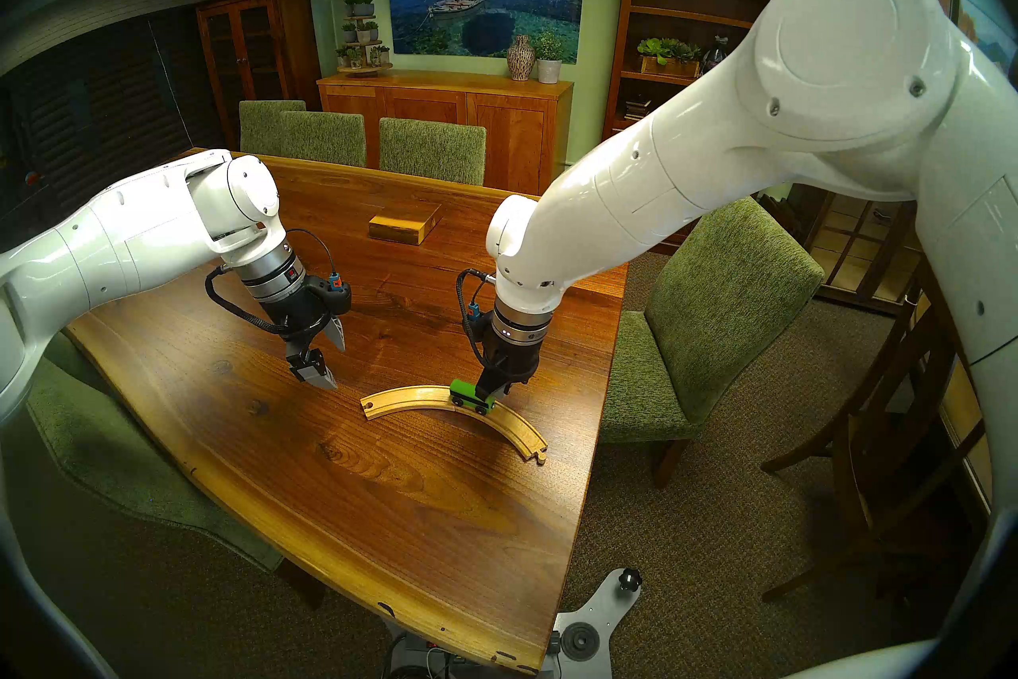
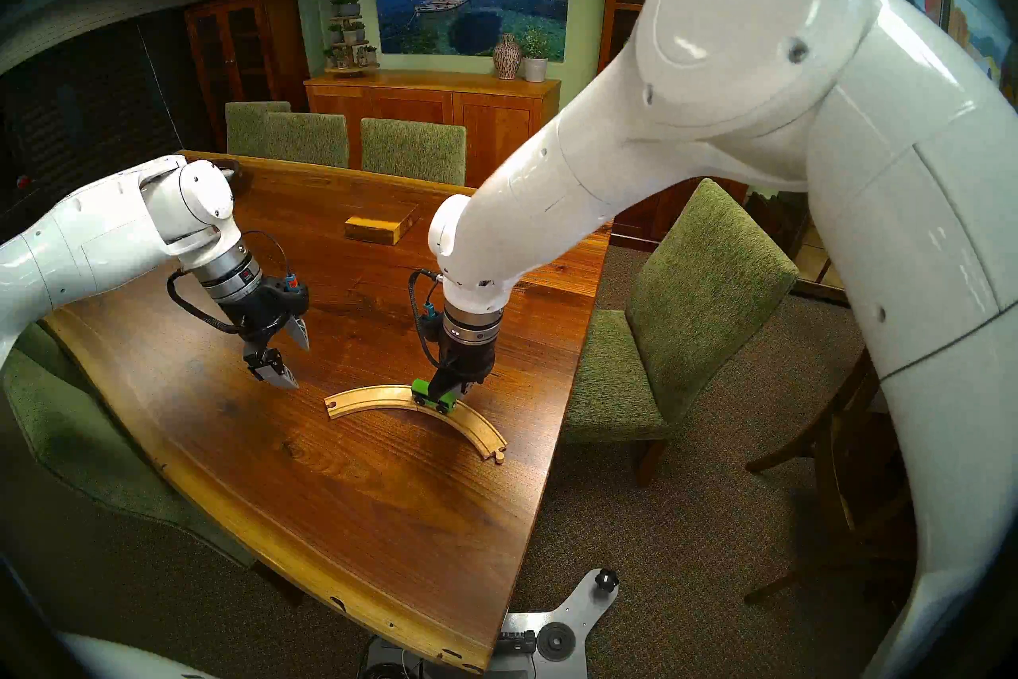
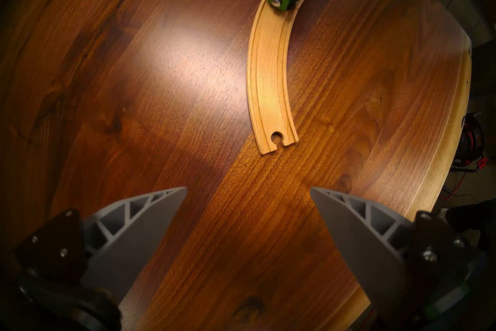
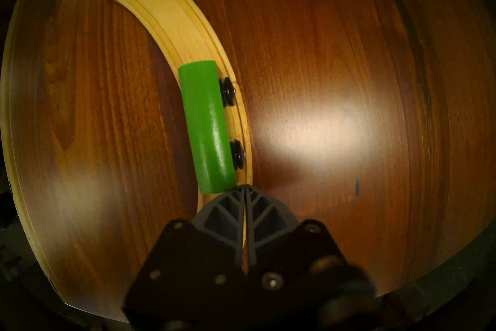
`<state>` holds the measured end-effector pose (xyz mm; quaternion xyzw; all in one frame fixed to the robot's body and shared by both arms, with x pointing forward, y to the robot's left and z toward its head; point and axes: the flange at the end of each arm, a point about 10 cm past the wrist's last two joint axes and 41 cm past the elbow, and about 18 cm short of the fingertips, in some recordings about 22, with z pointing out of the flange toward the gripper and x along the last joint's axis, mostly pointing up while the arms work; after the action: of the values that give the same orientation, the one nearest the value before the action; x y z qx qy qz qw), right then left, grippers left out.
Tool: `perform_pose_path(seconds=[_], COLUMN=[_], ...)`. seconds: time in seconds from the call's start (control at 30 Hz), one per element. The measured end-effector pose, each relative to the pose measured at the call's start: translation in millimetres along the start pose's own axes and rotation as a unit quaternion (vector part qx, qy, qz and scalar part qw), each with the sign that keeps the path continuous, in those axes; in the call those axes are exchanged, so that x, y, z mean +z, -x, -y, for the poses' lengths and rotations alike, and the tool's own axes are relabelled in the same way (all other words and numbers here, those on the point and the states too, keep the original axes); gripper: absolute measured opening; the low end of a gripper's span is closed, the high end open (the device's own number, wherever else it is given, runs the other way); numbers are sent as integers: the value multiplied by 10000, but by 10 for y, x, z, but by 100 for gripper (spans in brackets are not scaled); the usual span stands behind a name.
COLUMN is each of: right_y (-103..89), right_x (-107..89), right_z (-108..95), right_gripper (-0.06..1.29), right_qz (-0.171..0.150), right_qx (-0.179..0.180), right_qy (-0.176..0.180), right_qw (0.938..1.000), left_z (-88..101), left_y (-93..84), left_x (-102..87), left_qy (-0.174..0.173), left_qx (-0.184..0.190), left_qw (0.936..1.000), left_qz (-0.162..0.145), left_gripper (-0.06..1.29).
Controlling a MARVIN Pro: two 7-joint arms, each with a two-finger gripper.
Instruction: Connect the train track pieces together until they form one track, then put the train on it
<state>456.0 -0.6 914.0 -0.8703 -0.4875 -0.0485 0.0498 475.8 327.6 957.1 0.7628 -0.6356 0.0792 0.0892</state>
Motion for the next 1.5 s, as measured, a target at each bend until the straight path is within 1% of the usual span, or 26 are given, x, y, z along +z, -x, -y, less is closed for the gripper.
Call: perform_pose_path(seconds=[0.27, 0.5, 0.7, 0.93, 1.07, 1.23, 1.4, 1.5], right_y=[-220, -431, -539, -596, -590, -466, -309, -238], right_x=[-10, 20, 72, 128, 122, 98, 4, -62], right_z=[16, 24, 50, 117, 141, 155, 62, 4], right_gripper=[-4, -4, -4, -4, -4, -4, -4, -4], right_qz=[25, -25, -60, -36, 30, 293, 556, 643], right_qx=[-142, -314, -442, -590, -619, -554, -395, -321], right_qy=[-83, -251, -406, -560, -567, -596, -509, -445], right_qw=[9999, 9992, 9982, 9967, 9965, 9963, 9964, 9964], left_z=[0, 0, 0, 0, 0, 0, 0, 0], left_y=[0, 0, 0, 0, 0, 0, 0, 0], left_x=[0, 0, -1, -1, -1, -1, 0, 0], left_qy=[0, -1, -2, -2, -2, -2, -1, -1], left_qx=[0, 0, 0, 0, 1, 1, 0, -1], left_qw=[10000, 10000, 10000, 10000, 10000, 10000, 10000, 10000], left_qz=[0, 0, 0, 0, 0, 1, 1, 1], left_gripper=[123, 123, 123, 123, 123, 123, 123, 123])
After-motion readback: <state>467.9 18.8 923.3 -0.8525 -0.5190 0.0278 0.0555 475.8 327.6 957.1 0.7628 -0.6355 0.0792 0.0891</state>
